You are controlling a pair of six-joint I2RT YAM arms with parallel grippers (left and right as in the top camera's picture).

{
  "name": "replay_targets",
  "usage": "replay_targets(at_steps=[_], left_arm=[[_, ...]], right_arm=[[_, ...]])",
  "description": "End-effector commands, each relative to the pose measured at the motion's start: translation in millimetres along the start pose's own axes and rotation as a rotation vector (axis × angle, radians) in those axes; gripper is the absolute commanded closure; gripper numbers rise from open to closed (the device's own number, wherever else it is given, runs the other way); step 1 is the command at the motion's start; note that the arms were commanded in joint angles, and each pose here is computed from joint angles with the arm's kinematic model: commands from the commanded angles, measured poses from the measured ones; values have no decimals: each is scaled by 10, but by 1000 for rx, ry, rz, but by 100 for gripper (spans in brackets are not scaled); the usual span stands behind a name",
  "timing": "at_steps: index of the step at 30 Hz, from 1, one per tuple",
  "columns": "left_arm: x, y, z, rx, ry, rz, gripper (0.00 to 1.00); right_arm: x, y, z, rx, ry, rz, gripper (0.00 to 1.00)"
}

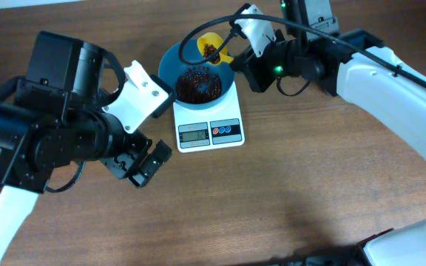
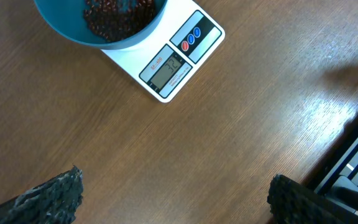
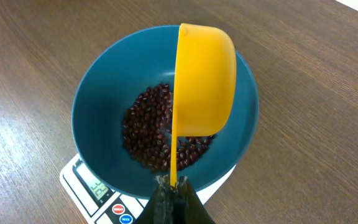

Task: Scoop item into bowl and weigh 50g on scale
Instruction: 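Rotate the scoop further over the bowl to empty remaining beans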

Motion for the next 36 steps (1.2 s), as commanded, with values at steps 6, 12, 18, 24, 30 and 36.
replay_targets(at_steps=[6,12,18,24,30,36], left_arm=[[-43,47,-33,11,6,-23,1],[-43,47,-33,11,6,-23,1],[-43,47,-33,11,6,-23,1],[-43,47,-33,11,6,-23,1],[-43,47,-33,11,6,-23,1],[-43,47,-33,11,6,-23,1]], right_arm=[[-78,71,-6,32,30,-11,96],[-140,142,-1,41,40,-29,96],[-214,222,43,46,78,-48,96],[-201,243,-24,118,141,-1,96],[-184,224,111,76,141,35,96],[-220,199,181,65,156,29,96]])
Point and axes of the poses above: each gripper's point midway between its finger pads, its own y axis back along the fingers, its own z axis along the line the jaws close on, x = y × z, the point moved 1 cm from there along y, back along the fingers, and after that the axes turned 11 degrees about y, right-handed, at the moved point
